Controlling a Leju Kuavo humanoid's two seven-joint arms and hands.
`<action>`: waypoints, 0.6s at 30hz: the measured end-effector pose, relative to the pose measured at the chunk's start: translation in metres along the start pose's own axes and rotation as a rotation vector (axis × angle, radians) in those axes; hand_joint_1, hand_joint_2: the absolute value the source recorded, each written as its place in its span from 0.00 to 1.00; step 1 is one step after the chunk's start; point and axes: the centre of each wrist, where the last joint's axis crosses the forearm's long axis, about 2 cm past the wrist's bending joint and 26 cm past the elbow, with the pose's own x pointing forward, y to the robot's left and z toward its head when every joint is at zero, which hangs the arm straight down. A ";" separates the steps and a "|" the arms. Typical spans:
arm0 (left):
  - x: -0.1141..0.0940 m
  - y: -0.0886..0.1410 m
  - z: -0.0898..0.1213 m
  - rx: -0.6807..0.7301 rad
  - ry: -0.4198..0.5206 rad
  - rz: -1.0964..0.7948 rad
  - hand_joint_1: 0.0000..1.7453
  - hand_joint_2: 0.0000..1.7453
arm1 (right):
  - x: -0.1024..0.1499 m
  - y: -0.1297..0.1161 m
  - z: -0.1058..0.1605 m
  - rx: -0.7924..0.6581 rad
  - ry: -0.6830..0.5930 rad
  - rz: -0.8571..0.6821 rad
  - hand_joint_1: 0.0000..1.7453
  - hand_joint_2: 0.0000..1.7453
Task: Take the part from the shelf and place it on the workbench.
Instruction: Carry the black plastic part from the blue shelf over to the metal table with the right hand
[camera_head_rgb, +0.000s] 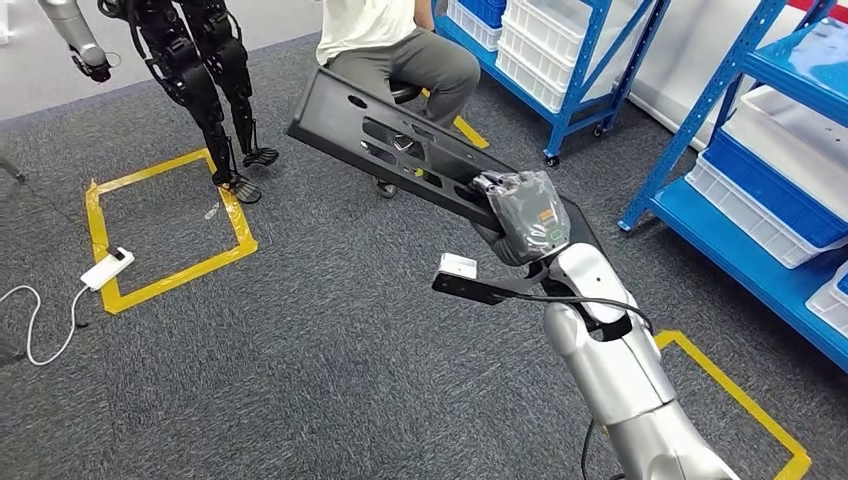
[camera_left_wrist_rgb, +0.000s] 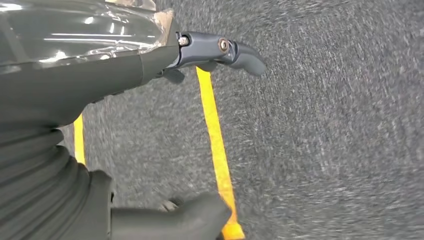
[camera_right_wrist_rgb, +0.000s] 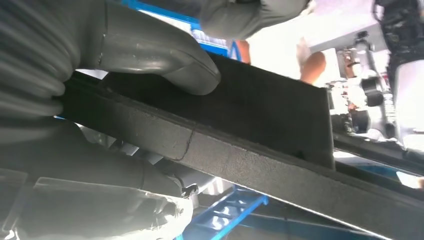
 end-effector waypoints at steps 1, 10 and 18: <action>0.001 0.000 0.000 -0.005 -0.006 0.000 0.00 1.00 | 0.001 0.001 0.001 0.002 0.002 0.000 1.00 1.00; 0.004 -0.001 -0.001 -0.018 -0.018 0.001 0.00 1.00 | 0.007 0.008 0.013 0.027 -0.003 -0.008 1.00 1.00; 0.006 0.002 -0.003 -0.010 -0.002 -0.014 0.00 1.00 | 0.006 0.011 0.021 0.044 -0.008 0.009 1.00 1.00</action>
